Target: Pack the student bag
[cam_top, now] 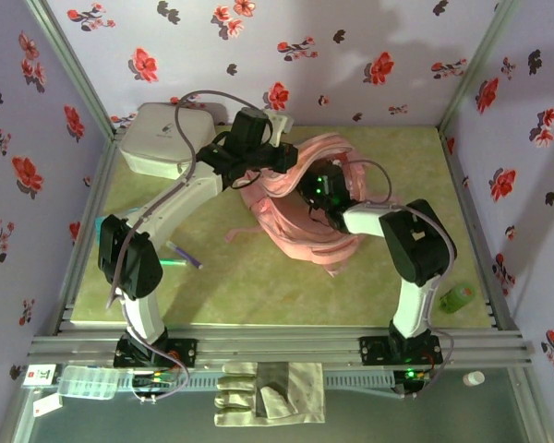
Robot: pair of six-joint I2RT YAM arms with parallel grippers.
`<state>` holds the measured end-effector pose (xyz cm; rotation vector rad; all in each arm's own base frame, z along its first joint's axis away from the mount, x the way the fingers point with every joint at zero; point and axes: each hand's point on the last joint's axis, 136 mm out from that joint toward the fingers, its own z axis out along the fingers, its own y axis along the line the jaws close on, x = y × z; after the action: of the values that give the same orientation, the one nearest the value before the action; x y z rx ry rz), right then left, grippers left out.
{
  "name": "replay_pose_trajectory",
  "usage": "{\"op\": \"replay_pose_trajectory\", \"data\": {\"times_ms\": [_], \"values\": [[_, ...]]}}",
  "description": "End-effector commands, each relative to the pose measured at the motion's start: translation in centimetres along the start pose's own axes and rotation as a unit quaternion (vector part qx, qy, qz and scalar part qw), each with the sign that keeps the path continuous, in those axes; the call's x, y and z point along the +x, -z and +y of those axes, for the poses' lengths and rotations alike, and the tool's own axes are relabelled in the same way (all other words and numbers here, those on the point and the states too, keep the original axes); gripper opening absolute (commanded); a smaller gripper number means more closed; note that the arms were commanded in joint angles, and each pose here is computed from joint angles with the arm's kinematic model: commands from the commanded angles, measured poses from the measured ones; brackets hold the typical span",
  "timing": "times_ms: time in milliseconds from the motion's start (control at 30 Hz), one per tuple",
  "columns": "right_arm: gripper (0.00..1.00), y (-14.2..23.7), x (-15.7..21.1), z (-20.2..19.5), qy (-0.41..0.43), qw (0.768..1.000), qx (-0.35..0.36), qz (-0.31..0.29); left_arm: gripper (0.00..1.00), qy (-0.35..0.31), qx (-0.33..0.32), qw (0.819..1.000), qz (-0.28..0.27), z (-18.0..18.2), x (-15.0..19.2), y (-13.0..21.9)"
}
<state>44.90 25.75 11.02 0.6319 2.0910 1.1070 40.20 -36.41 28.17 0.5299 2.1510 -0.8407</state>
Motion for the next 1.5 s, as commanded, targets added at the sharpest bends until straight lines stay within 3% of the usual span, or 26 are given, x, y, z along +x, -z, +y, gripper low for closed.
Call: {"op": "replay_pose_trajectory", "data": {"times_ms": [0,133,367,500,667,833,967,1133,1467], "values": [[0.46,3.3,-0.5,0.9,-0.009,0.999,-0.024,-0.018,0.0,0.005,0.013,0.998,-0.058,0.1,-3.1,0.7],[0.53,8.0,0.3,-1.5,-0.008,1.0,0.002,-0.029,0.0,-0.007,0.008,0.999,-0.041,0.7,-1.6,-0.2],[0.62,17.7,-0.8,-7.9,0.027,0.98,0.177,-0.091,0.01,-0.042,0.051,0.998,0.008,-0.3,2.6,-1.9],[0.64,23.3,-3.7,-8.9,0.055,0.955,0.24,-0.165,0.29,-0.077,0.072,0.993,0.06,-1.6,6.0,-2.3],[0.66,26.9,-6.4,-7.8,0.078,0.937,0.264,-0.216,0.57,-0.047,0.062,0.994,0.081,-1.0,7.3,-1.6],[0.72,25.9,-7.3,-4.6,0.122,0.945,0.233,-0.196,0.75,0.004,0.027,0.998,0.065,1.4,7.9,-0.2],[0.75,22.4,-5.9,-2.6,0.139,0.964,0.188,-0.125,0.76,0.089,-0.031,0.994,0.06,6.0,9.7,0.4],[0.74,17.9,-3.7,-1.5,0.134,0.979,0.147,-0.036,0.71,0.202,-0.077,0.974,0.066,11.2,12.8,0.9],[0.6,11.5,-2.7,-1.3,0.146,0.979,0.134,0.039,0.65,0.103,-0.088,0.986,0.1,12.8,15.7,2.0]]}}
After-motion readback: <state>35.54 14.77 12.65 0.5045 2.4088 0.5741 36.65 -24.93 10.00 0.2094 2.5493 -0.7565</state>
